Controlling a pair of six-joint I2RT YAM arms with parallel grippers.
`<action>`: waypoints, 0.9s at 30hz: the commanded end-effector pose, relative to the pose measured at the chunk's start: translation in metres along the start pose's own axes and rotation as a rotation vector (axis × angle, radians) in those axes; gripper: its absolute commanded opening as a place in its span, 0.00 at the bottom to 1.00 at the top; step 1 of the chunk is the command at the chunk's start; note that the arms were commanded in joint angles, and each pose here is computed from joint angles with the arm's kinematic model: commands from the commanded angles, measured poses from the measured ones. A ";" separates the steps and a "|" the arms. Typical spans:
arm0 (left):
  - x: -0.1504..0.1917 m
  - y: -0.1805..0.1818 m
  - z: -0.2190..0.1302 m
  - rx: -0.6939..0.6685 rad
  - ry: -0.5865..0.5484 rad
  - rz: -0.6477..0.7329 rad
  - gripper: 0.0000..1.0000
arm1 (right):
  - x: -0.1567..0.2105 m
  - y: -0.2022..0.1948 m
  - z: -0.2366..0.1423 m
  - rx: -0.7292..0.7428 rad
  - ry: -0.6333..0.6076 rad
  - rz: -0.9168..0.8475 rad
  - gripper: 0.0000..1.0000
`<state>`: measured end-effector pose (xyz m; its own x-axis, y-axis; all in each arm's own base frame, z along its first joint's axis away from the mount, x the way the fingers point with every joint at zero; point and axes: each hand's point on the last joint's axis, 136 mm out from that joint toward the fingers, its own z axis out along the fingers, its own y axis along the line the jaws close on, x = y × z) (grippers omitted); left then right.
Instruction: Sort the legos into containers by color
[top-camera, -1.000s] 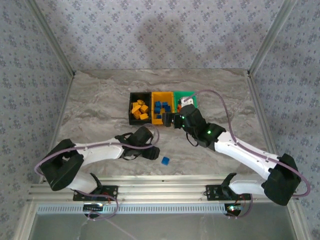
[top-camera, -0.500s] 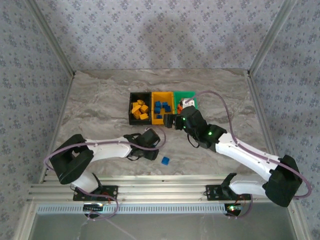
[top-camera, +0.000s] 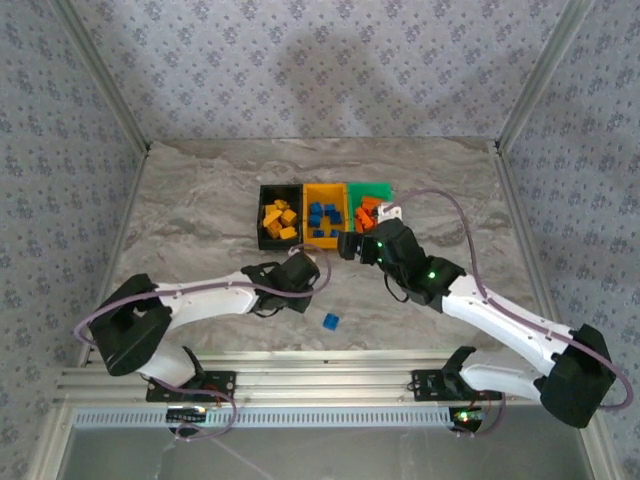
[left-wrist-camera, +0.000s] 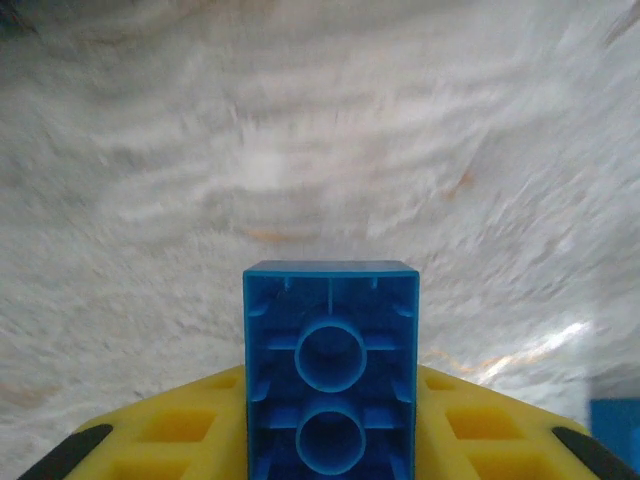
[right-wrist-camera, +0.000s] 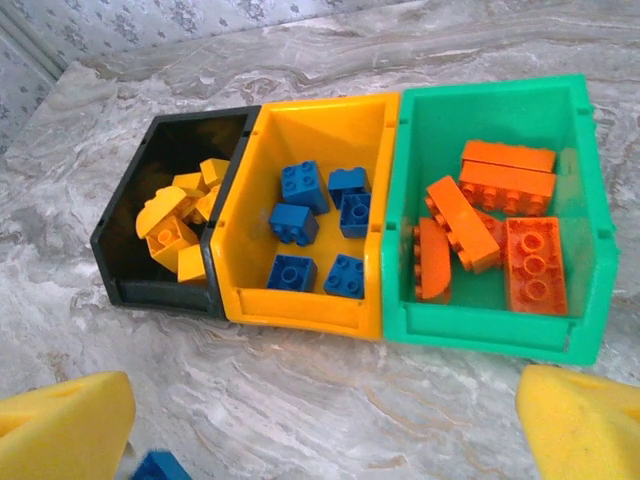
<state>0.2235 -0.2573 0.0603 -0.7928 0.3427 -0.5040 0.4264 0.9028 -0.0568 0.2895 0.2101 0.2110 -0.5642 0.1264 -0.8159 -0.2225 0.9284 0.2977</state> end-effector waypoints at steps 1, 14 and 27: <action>-0.062 -0.001 -0.028 0.023 -0.144 -0.054 0.33 | 0.005 -0.018 -0.008 0.049 -0.008 0.028 1.00; -0.196 0.012 0.035 0.014 -0.199 -0.176 0.32 | 0.031 -0.048 -0.014 0.106 0.027 0.048 1.00; -0.236 0.014 0.036 0.077 -0.240 -0.271 0.84 | 0.050 -0.056 -0.019 0.103 0.068 0.045 1.00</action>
<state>0.4353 -0.3322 0.1075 -0.7829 0.0623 -0.6190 0.2362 0.9502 -0.2031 0.2645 0.1641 0.1767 -0.5955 0.1518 -0.7889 -0.1400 0.9474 0.2879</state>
